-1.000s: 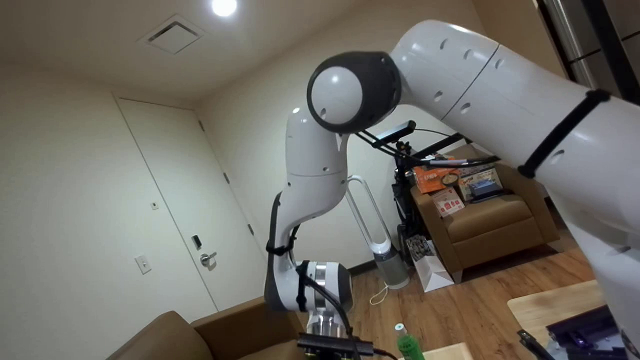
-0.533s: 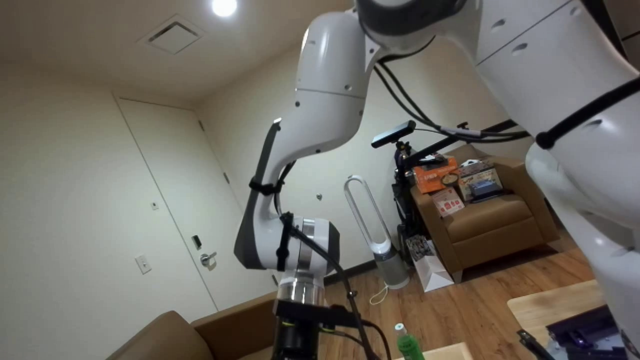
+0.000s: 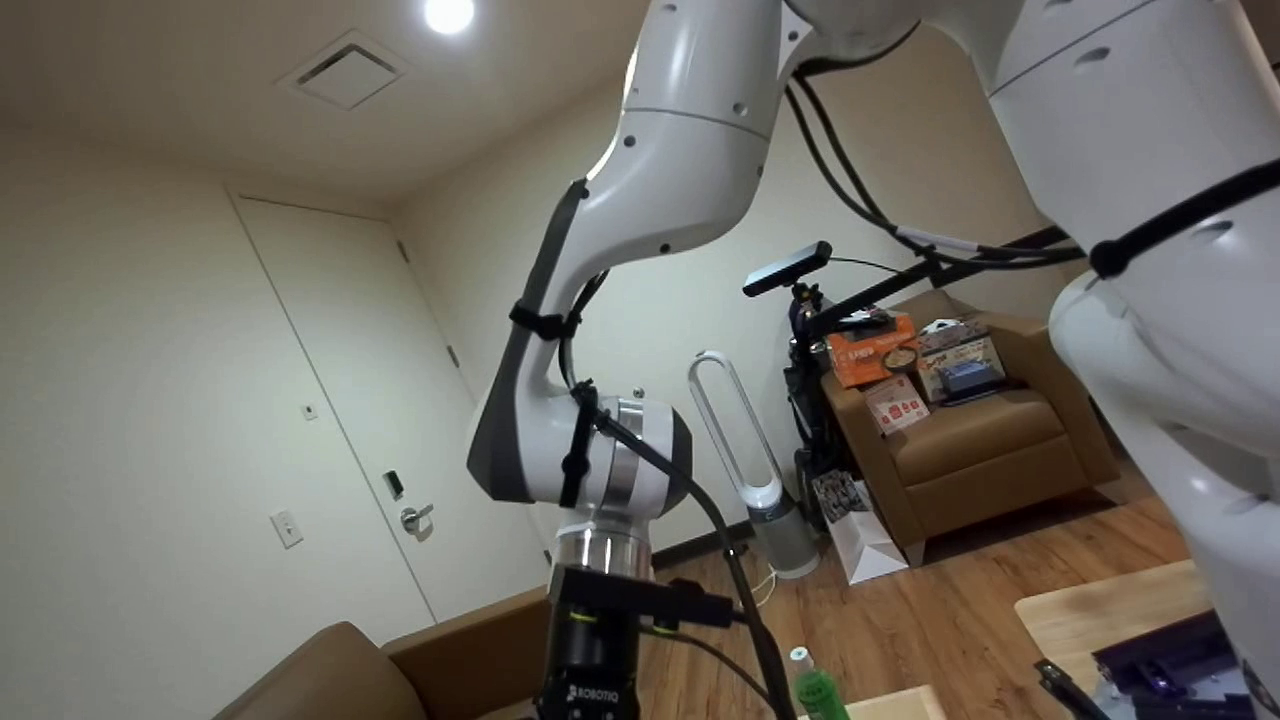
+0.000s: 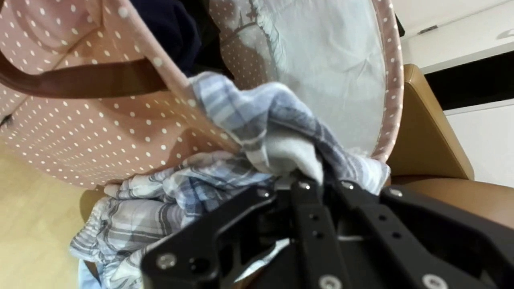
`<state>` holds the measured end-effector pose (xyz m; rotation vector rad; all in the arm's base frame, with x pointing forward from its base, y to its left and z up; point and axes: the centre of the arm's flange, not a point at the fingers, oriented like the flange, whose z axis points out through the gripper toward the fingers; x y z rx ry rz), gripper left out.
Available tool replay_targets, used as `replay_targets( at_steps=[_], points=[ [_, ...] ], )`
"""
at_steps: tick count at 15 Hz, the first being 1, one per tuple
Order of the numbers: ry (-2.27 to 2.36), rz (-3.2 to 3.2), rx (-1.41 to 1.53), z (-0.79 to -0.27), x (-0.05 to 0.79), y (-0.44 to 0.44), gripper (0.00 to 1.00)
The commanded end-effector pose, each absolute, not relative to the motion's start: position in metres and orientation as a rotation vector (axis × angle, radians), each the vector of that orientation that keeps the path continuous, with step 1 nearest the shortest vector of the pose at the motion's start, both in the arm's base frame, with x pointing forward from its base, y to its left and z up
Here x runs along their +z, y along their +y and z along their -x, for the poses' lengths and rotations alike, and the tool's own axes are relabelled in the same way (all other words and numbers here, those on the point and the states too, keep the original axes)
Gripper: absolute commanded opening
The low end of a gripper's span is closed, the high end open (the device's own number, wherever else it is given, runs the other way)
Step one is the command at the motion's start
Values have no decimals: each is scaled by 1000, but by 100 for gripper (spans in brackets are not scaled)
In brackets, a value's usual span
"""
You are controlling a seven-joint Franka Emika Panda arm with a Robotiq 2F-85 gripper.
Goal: Move the clothes from the table and put them in the laundry bag
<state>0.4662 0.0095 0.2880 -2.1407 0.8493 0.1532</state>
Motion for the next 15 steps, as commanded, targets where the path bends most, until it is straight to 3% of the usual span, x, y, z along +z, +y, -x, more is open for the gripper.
replay_targets(
  at_steps=[1,6,10,11,12,13,15],
  points=[
    [819,2197,-63,-451,369,9,8],
    [554,2350,-322,-434,465,65,7],
    [263,2502,-411,-405,516,162,7],
    [328,2444,-362,-420,501,126,8],
    [280,2468,-379,-409,510,148,32],
    [294,2448,-337,-409,502,140,32],
    [332,2481,-264,-415,483,114,43]
  ],
)
